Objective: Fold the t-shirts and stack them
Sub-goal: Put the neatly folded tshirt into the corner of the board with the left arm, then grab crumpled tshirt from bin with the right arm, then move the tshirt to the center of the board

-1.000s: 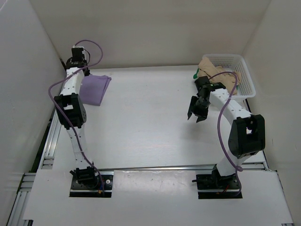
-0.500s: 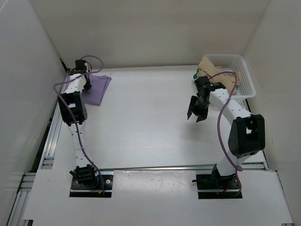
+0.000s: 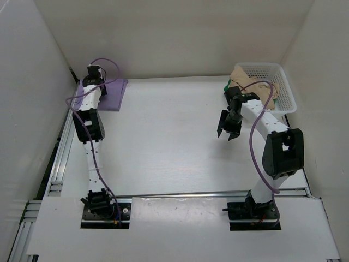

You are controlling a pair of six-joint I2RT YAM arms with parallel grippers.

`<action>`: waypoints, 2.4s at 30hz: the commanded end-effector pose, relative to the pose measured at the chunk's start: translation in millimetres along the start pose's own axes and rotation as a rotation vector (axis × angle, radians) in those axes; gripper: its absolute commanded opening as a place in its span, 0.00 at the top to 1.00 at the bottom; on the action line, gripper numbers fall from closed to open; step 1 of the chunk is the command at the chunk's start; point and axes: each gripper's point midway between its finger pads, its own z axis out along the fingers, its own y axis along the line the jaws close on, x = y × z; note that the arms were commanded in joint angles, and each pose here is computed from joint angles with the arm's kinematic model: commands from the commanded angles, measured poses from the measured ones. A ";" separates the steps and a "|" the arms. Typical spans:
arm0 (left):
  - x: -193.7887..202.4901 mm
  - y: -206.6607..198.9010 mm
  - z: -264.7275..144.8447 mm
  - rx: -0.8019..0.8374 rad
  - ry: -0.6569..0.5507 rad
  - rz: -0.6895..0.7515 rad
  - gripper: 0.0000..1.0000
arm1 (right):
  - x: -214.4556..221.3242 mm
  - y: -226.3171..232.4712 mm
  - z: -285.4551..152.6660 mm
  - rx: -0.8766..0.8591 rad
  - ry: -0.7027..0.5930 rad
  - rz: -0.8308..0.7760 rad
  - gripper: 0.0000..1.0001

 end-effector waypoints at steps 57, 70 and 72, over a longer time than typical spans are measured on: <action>21.7 45.2 -345.1 0.186 -0.041 0.011 0.00 | -211.2 -15.0 -351.3 -0.151 -1.278 0.113 1.00; 37.0 49.7 -368.6 0.199 -0.060 0.008 0.00 | -67.6 127.7 -331.8 -1.051 -0.851 0.109 1.00; 35.5 50.7 -372.2 0.199 -0.071 0.006 0.00 | -61.7 139.5 -270.0 -1.022 -0.660 0.185 0.94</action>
